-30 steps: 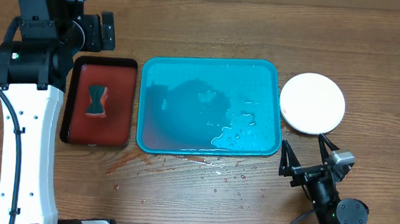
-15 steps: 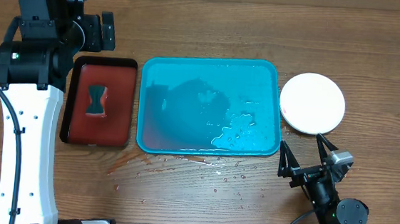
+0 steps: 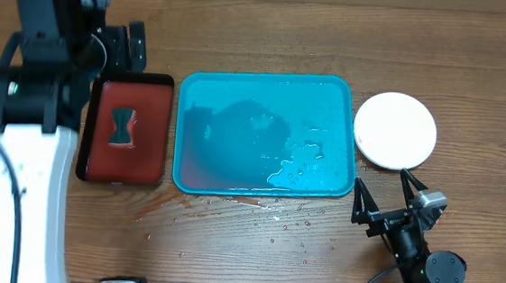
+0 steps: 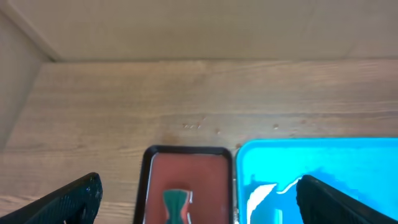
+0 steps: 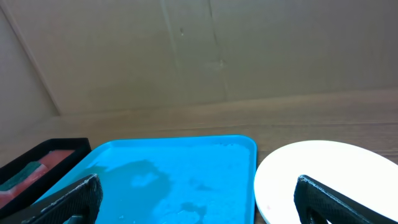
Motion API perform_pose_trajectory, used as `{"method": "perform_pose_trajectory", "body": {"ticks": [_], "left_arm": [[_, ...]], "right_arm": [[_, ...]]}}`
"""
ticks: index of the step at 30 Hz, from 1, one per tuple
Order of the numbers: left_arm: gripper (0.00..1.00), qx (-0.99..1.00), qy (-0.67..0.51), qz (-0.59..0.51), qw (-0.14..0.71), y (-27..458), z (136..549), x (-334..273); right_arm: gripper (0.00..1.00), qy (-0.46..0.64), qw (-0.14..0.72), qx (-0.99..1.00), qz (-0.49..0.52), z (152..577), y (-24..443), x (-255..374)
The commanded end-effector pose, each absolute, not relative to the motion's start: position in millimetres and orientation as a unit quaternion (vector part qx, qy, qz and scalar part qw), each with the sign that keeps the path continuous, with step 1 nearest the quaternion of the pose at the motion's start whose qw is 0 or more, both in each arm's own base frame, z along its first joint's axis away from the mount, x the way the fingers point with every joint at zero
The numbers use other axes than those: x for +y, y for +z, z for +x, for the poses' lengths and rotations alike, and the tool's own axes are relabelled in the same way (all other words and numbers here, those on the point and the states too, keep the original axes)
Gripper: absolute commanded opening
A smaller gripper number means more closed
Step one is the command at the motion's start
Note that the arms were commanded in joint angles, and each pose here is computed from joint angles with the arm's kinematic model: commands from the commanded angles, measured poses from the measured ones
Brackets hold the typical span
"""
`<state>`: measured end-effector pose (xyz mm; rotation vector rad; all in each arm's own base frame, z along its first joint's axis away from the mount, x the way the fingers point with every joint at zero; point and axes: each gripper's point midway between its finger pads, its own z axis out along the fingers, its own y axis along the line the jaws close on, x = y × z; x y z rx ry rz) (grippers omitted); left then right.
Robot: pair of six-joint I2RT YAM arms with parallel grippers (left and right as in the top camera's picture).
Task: Clean dirty plates on tray and stack at the side
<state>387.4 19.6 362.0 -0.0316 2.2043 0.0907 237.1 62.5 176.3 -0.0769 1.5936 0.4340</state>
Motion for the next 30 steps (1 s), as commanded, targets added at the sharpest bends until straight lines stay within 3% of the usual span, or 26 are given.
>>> {"method": "perform_pose_trajectory", "body": {"ticks": [1, 6, 11, 20, 30], "left_arm": [[1.0, 0.854, 0.031, -0.005, 0.52, 417.3, 342.2, 9.7], [1.0, 0.825, 0.035, -0.013, 0.563, 445.8, 283.8, 13.8], [1.0, 0.803, 0.033, -0.013, 0.596, 422.4, 247.3, 12.7], [1.0, 0.743, 0.014, 0.003, 0.669, 318.2, 248.7, 3.9], [1.0, 0.653, 0.054, 0.039, 0.755, 254.1, 241.1, 2.7]], "right_arm": [[1.0, 0.199, 0.677, 0.708, -0.036, 236.7, 174.4, 64.7], [1.0, 0.199, 0.677, 0.708, -0.036, 236.7, 174.4, 64.7], [1.0, 0.199, 0.677, 0.708, -0.036, 236.7, 174.4, 64.7], [1.0, 0.199, 0.677, 0.708, -0.036, 236.7, 174.4, 64.7], [1.0, 0.199, 0.677, 0.708, -0.036, 236.7, 174.4, 64.7]]}}
